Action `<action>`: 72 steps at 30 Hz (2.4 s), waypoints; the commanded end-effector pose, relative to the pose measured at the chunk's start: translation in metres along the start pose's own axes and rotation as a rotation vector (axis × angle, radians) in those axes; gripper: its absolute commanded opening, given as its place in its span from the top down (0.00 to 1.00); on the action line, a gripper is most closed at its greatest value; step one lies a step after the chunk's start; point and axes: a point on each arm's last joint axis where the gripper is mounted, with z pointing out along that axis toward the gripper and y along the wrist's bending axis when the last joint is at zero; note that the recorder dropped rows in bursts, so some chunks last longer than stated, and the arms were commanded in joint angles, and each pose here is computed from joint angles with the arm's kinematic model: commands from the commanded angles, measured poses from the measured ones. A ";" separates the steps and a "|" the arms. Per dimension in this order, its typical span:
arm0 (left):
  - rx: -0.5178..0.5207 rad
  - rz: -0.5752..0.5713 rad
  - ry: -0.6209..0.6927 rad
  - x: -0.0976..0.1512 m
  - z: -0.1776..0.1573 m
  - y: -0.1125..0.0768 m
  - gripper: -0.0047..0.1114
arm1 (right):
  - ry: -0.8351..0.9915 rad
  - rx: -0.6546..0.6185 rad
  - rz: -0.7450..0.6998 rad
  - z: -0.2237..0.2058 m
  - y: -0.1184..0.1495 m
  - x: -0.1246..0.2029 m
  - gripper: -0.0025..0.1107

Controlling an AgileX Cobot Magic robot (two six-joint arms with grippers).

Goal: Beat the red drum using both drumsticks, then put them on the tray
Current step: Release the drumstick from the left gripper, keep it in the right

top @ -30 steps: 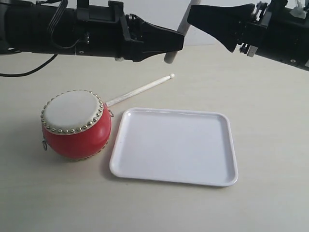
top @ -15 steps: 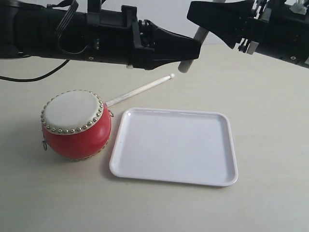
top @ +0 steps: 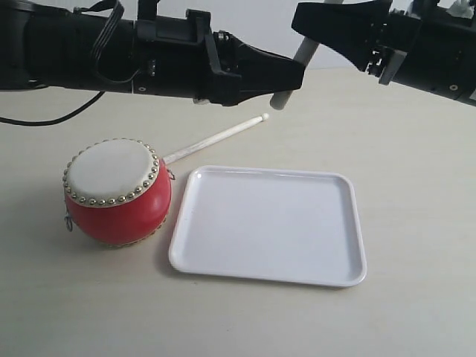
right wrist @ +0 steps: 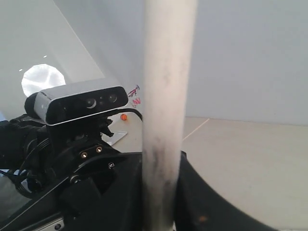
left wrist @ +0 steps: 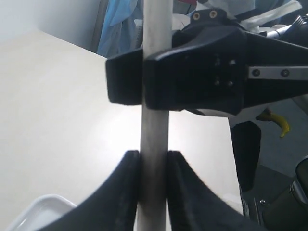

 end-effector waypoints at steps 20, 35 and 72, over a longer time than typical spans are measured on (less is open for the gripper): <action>-0.062 -0.110 0.030 0.003 0.018 -0.006 0.96 | -0.046 0.027 0.004 0.000 -0.001 -0.007 0.91; -0.118 -0.130 0.014 0.001 0.008 0.007 0.14 | -0.029 0.022 -0.003 0.000 0.000 -0.005 0.98; -0.985 -0.022 0.756 -0.085 -0.062 0.112 0.32 | 0.250 0.502 -0.144 0.002 -0.041 -0.025 0.98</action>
